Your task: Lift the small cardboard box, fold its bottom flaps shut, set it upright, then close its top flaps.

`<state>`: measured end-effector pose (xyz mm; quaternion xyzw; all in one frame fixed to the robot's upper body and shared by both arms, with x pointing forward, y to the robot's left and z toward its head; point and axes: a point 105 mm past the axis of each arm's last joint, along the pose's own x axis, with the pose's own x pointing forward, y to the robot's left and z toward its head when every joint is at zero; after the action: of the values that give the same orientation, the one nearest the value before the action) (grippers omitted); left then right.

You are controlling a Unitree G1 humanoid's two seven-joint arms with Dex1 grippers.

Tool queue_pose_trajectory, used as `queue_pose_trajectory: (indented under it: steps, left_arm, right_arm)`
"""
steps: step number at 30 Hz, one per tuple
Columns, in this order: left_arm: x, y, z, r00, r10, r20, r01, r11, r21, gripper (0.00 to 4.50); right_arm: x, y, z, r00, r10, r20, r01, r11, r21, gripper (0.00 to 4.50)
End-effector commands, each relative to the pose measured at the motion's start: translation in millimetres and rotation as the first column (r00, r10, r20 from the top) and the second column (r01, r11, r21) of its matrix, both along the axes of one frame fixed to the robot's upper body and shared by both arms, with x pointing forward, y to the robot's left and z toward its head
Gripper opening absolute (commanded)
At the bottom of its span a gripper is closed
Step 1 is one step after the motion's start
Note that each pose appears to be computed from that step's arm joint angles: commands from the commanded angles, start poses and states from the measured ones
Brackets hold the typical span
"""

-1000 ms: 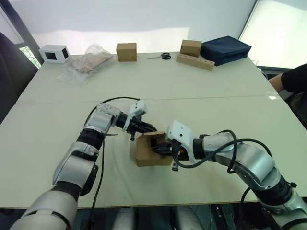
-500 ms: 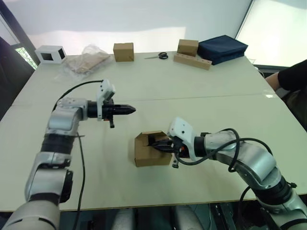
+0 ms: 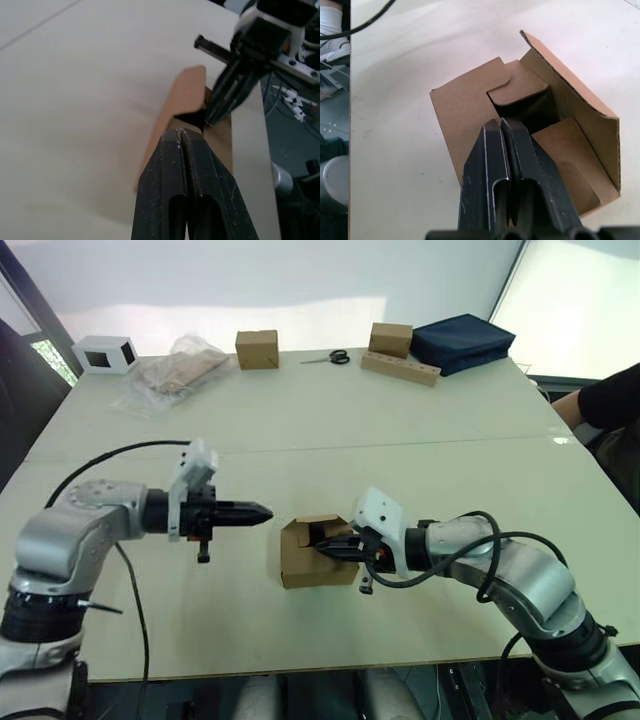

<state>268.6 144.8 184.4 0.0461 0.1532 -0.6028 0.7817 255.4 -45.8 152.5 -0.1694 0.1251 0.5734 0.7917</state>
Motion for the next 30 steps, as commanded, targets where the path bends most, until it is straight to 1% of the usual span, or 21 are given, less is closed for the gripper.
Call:
queue_pose_trajectory:
  steps: [1, 6, 11, 14, 18, 27, 30]
  left_arm:
    - [-11, -3, 2, 0.999, -0.039, 0.022, 0.039, 0.999, 0.022, 0.03]
    - [-19, -10, -10, 0.998, -0.066, 0.008, 0.065, 0.997, 0.039, 0.03]
    - [-20, -17, -16, 0.998, -0.066, 0.008, 0.065, 0.997, 0.037, 0.03]
    - [-24, -23, -22, 0.997, -0.078, -0.001, 0.078, 0.996, 0.037, 0.03]
    - [-26, -26, -24, 0.996, -0.087, -0.007, 0.087, 0.995, 0.038, 0.03]
    - [-27, -32, -32, 0.996, -0.09, -0.015, 0.09, 0.995, 0.05, 0.03]
    - [-26, -28, -40, 0.997, -0.081, -0.02, 0.082, 0.995, 0.057, 0.03]
  right_arm:
    - [-1, 2, 6, 0.999, 0.019, 0.035, -0.019, 1.0, 0.012, 0.0]
    - [1, 2, 7, 0.999, 0.016, 0.038, -0.017, 1.0, 0.009, 0.0]
    - [3, 2, 8, 0.999, 0.013, 0.042, -0.014, 1.0, 0.015, 0.0]
    - [2, 1, 8, 0.999, 0.013, 0.042, -0.014, 1.0, 0.014, 0.0]
    - [2, 2, 9, 0.999, 0.014, 0.044, -0.014, 1.0, 0.018, 0.0]
    - [0, 2, 10, 0.999, 0.015, 0.045, -0.017, 0.999, 0.029, 0.0]
    - [-1, 2, 10, 0.999, 0.017, 0.044, -0.018, 0.999, 0.03, 0.0]
